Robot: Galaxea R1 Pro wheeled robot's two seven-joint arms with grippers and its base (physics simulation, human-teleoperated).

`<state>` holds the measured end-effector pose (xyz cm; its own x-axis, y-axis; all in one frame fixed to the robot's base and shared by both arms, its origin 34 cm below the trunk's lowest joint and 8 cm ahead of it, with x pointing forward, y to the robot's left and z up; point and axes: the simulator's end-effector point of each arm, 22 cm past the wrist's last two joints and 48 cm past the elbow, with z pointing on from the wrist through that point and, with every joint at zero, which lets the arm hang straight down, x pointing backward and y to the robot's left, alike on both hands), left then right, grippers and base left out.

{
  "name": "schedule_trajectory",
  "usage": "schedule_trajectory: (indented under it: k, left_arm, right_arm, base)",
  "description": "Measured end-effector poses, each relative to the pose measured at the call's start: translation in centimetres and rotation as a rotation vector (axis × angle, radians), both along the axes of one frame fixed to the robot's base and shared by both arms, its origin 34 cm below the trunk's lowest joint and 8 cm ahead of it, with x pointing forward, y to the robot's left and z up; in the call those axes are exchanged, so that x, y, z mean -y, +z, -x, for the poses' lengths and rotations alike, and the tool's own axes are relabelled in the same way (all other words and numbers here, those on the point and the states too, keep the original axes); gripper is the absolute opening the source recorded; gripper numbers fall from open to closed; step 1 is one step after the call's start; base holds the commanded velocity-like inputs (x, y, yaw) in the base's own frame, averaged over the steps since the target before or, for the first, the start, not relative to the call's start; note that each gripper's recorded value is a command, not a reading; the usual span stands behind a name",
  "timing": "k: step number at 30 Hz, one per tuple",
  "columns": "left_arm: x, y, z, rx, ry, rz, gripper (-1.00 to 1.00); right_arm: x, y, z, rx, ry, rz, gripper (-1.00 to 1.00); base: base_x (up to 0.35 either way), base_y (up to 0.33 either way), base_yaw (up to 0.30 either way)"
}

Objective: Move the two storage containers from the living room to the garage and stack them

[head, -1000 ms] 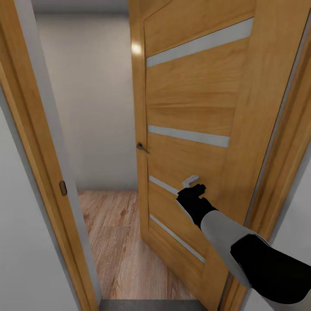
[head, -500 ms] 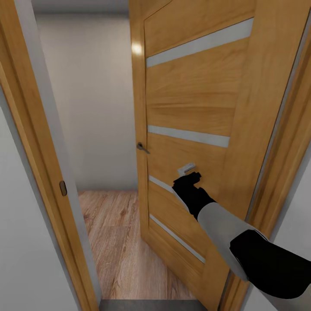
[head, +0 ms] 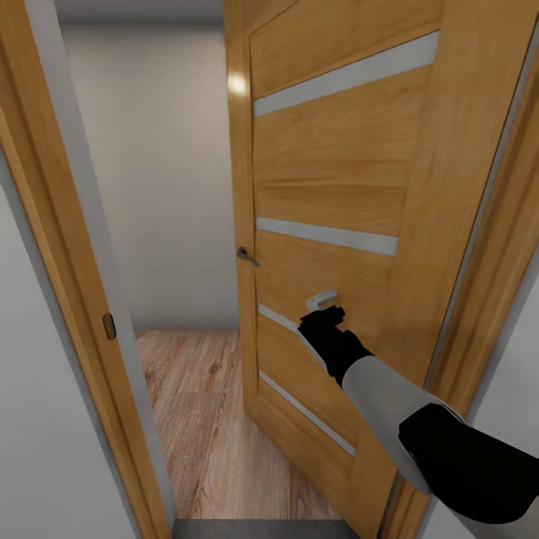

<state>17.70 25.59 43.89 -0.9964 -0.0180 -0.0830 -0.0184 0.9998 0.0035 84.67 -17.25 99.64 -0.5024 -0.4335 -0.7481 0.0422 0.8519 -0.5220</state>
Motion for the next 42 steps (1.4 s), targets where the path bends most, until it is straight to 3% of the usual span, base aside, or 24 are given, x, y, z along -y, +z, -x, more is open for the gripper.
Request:
schedule_trajectory:
  k: [16, 23, 34, 42]
  left_arm:
    - [0.0, 0.0, 0.0, 0.0, 0.0, -0.001, 1.0]
    - [0.0, 0.0, -0.1, 0.001, 0.003, -0.001, 1.0]
    - [0.1, 0.0, -0.1, 0.002, 0.003, 0.0, 1.0]
    - [0.0, 0.0, -0.1, 0.002, 0.004, -0.001, 1.0]
  right_arm:
    - [-2.4, -3.6, 0.8, -0.082, 0.093, -0.063, 1.0]
    - [-1.7, -3.9, 1.1, -0.099, 0.066, -0.04, 1.0]
    - [-2.9, -4.6, 1.2, -0.119, 0.113, -0.076, 1.0]
    - [-2.9, -4.7, 1.2, -0.12, 0.113, -0.077, 1.0]
  base:
    - [0.0, 0.0, 0.0]
    - [0.0, 0.0, 0.0]
    - [0.0, 0.0, 0.0]
    - [0.0, 0.0, 0.0]
